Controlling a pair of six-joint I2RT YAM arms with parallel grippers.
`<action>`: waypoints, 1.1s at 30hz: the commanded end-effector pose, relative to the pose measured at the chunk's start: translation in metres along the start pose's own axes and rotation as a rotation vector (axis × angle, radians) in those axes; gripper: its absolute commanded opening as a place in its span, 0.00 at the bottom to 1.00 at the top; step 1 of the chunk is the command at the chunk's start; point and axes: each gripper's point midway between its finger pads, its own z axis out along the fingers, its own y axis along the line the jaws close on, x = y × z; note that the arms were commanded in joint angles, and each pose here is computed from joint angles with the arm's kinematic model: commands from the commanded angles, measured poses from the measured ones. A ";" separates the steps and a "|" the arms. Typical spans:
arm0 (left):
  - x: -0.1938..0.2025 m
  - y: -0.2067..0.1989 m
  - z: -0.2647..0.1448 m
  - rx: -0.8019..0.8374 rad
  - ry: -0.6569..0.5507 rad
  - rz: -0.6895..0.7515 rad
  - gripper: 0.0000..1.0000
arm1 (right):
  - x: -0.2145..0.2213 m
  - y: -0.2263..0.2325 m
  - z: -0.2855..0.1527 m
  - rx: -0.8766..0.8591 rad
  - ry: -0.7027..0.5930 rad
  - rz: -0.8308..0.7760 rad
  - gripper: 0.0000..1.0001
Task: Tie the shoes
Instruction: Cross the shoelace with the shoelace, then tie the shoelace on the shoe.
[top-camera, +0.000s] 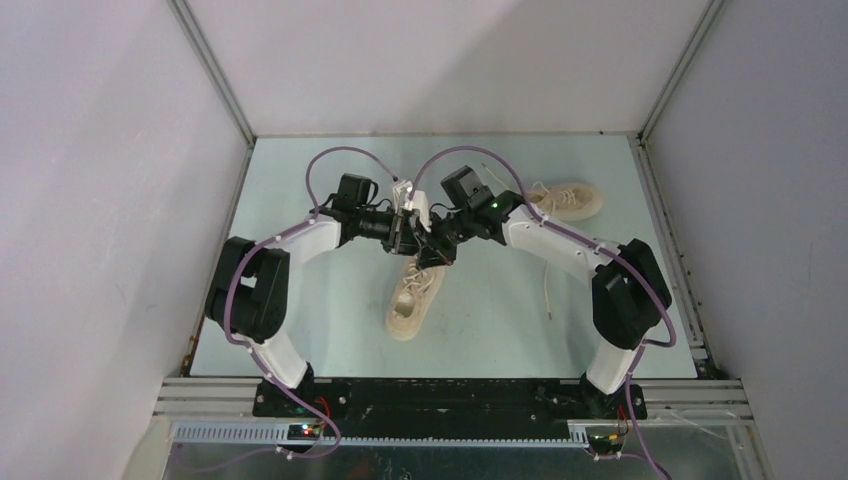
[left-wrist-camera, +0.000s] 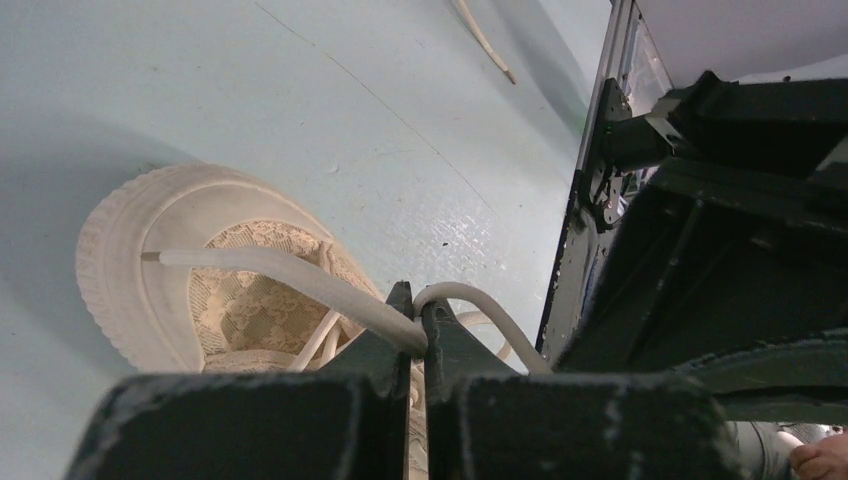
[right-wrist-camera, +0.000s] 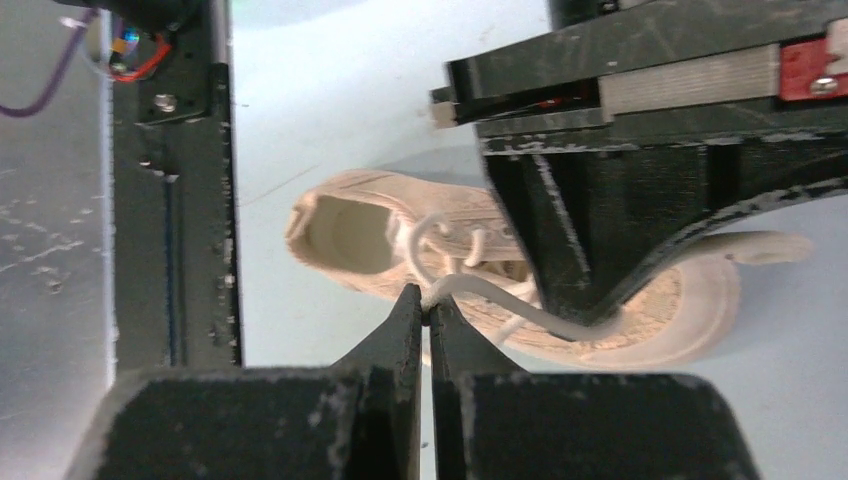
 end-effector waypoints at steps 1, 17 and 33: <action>-0.016 -0.010 -0.006 0.011 -0.040 0.058 0.00 | -0.016 -0.024 0.001 0.127 0.017 -0.129 0.00; -0.010 -0.005 -0.011 -0.025 -0.027 0.087 0.00 | 0.039 -0.025 0.024 0.283 0.428 -0.440 0.00; 0.011 0.016 -0.012 -0.089 0.055 0.105 0.00 | 0.046 -0.009 0.013 0.252 0.476 -0.494 0.33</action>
